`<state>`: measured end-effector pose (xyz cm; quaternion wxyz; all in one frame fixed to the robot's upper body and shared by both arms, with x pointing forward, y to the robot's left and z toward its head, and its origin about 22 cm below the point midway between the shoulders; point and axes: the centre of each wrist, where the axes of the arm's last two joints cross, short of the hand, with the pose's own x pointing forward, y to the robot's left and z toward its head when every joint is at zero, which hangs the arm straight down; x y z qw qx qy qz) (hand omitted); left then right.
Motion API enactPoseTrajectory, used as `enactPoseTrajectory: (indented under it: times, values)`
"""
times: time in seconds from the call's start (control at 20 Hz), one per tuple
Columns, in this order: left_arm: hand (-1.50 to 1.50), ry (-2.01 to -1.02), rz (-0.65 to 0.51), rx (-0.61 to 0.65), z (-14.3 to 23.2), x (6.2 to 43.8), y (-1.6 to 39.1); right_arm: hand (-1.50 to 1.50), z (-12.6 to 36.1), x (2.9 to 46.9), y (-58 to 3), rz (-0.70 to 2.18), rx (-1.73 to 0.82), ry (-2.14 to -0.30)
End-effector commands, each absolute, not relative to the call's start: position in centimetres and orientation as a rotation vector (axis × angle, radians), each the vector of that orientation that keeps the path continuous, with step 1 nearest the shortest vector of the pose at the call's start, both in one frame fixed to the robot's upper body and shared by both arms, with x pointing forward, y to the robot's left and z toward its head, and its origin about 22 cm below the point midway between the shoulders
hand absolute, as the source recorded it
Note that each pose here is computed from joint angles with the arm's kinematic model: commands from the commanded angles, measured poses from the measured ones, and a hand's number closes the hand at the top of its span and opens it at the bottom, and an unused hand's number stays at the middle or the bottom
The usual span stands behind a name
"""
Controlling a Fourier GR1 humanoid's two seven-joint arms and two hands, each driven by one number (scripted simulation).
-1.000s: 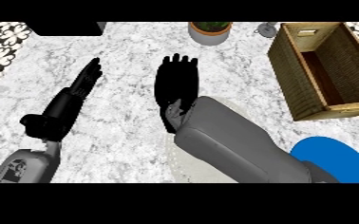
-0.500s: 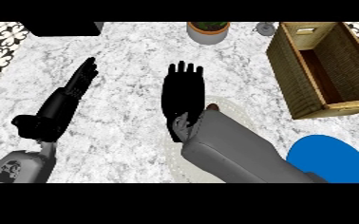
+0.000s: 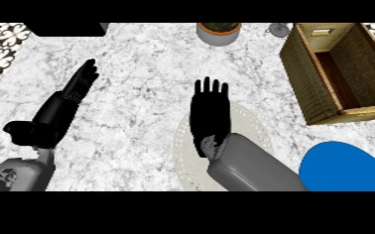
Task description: Pick the sweet potato from the placemat and place it in the basket
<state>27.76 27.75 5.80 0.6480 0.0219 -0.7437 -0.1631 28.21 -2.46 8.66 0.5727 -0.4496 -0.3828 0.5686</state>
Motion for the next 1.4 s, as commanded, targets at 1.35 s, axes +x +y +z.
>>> enactPoseTrajectory:
  times: [1.35]
  values:
    - [0.0, -1.684, -0.364, 0.049, 5.6, 27.1, 26.0, -1.5, 4.6, 28.7, -3.5, 1.303, -1.157, -0.739]
